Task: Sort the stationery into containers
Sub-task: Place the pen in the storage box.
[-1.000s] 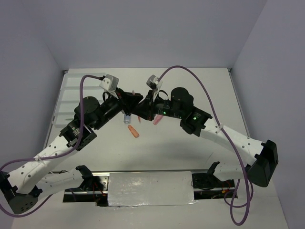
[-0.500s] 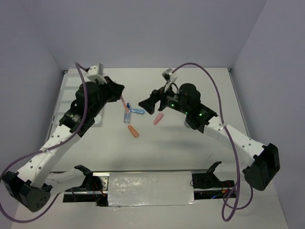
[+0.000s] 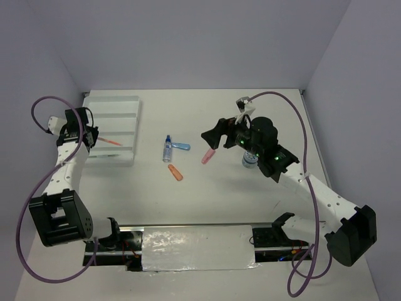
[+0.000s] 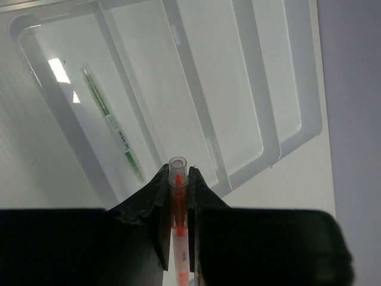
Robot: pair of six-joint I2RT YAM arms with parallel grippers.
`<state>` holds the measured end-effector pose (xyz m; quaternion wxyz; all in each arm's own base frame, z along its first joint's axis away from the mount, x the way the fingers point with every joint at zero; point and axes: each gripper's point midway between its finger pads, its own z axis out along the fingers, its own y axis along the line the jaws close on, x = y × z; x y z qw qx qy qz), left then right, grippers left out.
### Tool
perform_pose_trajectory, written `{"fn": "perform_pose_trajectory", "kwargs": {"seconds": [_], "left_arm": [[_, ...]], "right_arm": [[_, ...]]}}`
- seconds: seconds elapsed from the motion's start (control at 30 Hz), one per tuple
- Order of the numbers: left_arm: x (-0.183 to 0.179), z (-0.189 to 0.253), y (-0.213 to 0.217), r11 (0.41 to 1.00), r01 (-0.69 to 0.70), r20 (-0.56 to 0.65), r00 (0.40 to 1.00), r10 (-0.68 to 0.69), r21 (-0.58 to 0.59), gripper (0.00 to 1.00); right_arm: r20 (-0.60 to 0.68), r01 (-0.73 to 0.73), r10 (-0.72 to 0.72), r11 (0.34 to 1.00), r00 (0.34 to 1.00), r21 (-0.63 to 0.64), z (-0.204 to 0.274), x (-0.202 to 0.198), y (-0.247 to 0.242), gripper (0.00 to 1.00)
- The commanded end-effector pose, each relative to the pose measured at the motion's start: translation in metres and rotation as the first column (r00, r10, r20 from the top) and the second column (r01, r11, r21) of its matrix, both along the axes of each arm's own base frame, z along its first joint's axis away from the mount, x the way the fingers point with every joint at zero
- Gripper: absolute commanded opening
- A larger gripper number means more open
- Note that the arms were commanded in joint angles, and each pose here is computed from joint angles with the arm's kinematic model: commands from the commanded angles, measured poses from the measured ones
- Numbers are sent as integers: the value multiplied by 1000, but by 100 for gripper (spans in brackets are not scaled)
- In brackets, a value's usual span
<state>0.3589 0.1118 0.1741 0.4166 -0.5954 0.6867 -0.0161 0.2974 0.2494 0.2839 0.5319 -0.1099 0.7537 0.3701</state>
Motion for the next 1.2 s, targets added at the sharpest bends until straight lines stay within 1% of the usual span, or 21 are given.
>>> {"fn": "perform_pose_trajectory", "kwargs": {"seconds": [0.0, 0.17, 0.2, 0.23, 0.27, 0.43, 0.53, 0.63, 0.67, 0.73, 0.77, 0.83, 0.87, 0.93, 0.97, 1.0, 1.03, 1.1, 1.13, 1.17], "left_arm": [[7, 7, 21, 989, -146, 103, 984, 146, -11, 2], [-5, -23, 35, 974, -226, 54, 973, 225, 5, 5], [-4, -27, 36, 974, -226, 55, 973, 226, 4, 9], [3, -26, 37, 977, -214, 89, 973, 212, 8, 10], [3, -38, 37, 979, -202, 77, 976, 202, -6, 12], [6, -65, 37, 978, -205, 53, 977, 207, -35, 13], [4, -76, 38, 977, -211, 27, 977, 212, -36, 16], [6, -81, 38, 978, -205, 20, 978, 205, -31, 29], [5, -84, 38, 978, -204, 8, 979, 204, -31, 39], [4, -88, 38, 978, -206, -5, 979, 206, -35, 47], [3, -91, 38, 978, -207, -14, 978, 206, -39, 54], [2, -96, 36, 978, -205, -24, 979, 204, -51, 62], [1, -96, 36, 977, -206, -23, 978, 205, -53, 72], [-1, -96, 36, 975, -215, -27, 977, 214, -60, 80], [-1, -90, 35, 976, -209, -15, 978, 208, -59, 83], [-1, -85, 35, 977, -205, -6, 979, 205, -53, 94], [1, -70, 36, 979, -198, 27, 980, 199, -45, 98], [9, -50, 28, 992, -124, 50, 991, 125, -15, 99], [23, -24, 12, 998, -56, 80, 995, 55, 14, 99], [29, -11, 0, 999, 0, 79, 997, -4, 47, 99]], "right_arm": [[2, -27, 26, 999, 1000, 20, -1, -6, 4, 100], [-9, -53, 53, 998, 999, 35, -5, -9, 8, 100], [-9, -55, 55, 998, 998, 35, -5, -9, 8, 100], [-9, -56, 56, 998, 998, 37, -5, -9, 8, 100], [-9, -63, 64, 997, 998, 38, -5, -10, 10, 100], [-10, -71, 71, 997, 997, 28, -8, -11, 10, 100], [-14, -70, 70, 997, 997, 21, -11, -10, 10, 100], [-20, -78, 78, 997, 997, 16, -14, -9, 12, 100], [-23, -78, 78, 997, 997, 16, -15, -8, 12, 100], [-25, -83, 84, 996, 996, 18, -16, -8, 14, 100], [-27, -86, 87, 996, 996, 17, -17, -8, 14, 100], [-27, -89, 90, 996, 996, 18, -16, -8, 15, 100], [-25, -90, 90, 996, 996, 17, -15, -8, 15, 100], [-25, -87, 87, 996, 996, 13, -16, -8, 14, 100], [-23, -87, 88, 996, 996, 13, -15, -9, 14, 100], [-21, -85, 85, 996, 996, 10, -14, -8, 13, 100], [-18, -85, 86, 996, 996, 8, -13, -9, 13, 100], [-18, -77, 76, 997, 997, -4, -13, -8, 11, 100], [-15, -73, 73, 997, 997, -10, -13, -8, 10, 100], [-12, -53, 53, 998, 999, -18, -12, -5, 8, 100]]}}
